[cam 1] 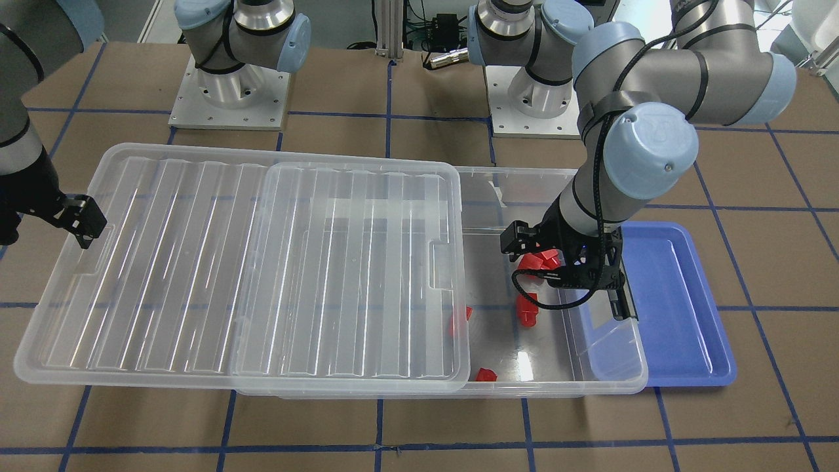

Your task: Place red block in blue tray from box

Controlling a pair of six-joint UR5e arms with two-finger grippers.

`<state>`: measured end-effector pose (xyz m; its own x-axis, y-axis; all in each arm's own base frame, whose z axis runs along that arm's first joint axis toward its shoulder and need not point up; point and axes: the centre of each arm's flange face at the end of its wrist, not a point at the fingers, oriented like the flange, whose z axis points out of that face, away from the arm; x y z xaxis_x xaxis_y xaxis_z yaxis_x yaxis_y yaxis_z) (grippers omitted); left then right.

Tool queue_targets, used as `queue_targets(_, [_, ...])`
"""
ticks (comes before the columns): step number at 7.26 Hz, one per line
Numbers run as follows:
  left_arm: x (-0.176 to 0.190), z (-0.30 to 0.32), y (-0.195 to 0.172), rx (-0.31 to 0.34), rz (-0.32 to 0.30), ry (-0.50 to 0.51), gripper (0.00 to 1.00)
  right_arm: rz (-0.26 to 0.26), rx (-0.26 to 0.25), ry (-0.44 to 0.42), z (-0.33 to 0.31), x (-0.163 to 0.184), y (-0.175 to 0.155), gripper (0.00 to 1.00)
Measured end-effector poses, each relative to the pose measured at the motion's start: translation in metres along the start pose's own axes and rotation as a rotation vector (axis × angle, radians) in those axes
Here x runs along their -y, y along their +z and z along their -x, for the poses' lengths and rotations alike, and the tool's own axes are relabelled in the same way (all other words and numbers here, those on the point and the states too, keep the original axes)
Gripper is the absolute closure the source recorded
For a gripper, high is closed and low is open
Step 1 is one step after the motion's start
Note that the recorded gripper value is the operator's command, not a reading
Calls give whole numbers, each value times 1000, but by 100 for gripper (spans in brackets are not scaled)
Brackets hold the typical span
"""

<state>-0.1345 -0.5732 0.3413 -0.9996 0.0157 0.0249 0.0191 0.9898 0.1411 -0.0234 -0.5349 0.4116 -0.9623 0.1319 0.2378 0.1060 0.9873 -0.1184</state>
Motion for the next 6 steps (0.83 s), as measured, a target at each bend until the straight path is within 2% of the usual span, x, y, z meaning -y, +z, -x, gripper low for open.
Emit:
queue_targets(2, [7,-2,27,2,3,18,0,-62,103,-49,39,-8,-62,0])
queue_targets(3, [9,-1,38,3,-9,37,0,-75,153,-77,62,-16,-89,0])
queue_targets(4, [9,0,50,5,-20,46,0,-54,184,-88,82,-24,-103,0])
queue_targets(6, [9,2,79,5,-38,40,0,27,225,-52,101,-35,-108,0])
